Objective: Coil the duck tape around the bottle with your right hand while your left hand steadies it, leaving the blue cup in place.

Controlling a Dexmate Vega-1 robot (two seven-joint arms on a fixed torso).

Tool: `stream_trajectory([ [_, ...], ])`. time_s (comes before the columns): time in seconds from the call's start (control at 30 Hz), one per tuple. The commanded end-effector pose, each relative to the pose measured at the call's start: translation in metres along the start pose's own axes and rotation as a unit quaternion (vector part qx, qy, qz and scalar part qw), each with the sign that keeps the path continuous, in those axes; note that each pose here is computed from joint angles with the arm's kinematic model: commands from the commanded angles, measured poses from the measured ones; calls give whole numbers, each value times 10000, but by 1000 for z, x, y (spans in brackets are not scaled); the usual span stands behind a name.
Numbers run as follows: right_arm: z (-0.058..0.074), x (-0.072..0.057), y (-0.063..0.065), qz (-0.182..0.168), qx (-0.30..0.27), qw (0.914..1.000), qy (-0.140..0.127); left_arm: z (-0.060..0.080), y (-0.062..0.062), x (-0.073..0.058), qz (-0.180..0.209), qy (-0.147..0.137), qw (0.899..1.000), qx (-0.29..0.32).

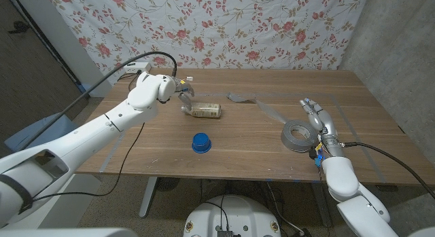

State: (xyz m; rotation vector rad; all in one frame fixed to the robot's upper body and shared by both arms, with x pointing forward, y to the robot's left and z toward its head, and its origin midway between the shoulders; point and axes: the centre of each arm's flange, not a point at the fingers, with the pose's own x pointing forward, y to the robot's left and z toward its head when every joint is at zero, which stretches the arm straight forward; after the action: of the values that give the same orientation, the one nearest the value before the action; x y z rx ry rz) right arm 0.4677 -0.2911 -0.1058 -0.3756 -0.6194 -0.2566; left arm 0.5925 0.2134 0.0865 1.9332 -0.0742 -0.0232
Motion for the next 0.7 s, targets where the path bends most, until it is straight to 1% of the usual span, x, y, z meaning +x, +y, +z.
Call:
stream_trajectory([
  [0.03, 1, 2, 0, 14, -14, 10000, -46, 11, -10, 8, -66, 121, 9990, 415],
  [0.1, 1, 3, 0, -1, 10, 10000, -33, 13, -14, 10, 40, 156, 9985, 531],
  [0.17, 0, 4, 1, -2, 9, 10000, -25, 16, -17, 14, 59, 198, 9979, 616],
  [0.27, 1, 5, 2, 13, -25, 10000, -28, 17, -22, 19, 11, 76, 9988, 478],
  [0.33, 2, 6, 2, 32, -45, 10000, -52, 20, -25, 23, 114, 57, 9984, 553],
  [0.47, 3, 8, 2, 17, -60, 10000, -25, 23, -32, 29, 297, -149, 9986, 413],
  [0.6, 3, 8, 3, -13, -74, 10000, -13, 28, -34, 36, 281, -301, 9987, 312],
  [0.7, 4, 9, 3, -39, -77, 10000, -6, 33, -35, 41, 240, -382, 9984, 348],
])
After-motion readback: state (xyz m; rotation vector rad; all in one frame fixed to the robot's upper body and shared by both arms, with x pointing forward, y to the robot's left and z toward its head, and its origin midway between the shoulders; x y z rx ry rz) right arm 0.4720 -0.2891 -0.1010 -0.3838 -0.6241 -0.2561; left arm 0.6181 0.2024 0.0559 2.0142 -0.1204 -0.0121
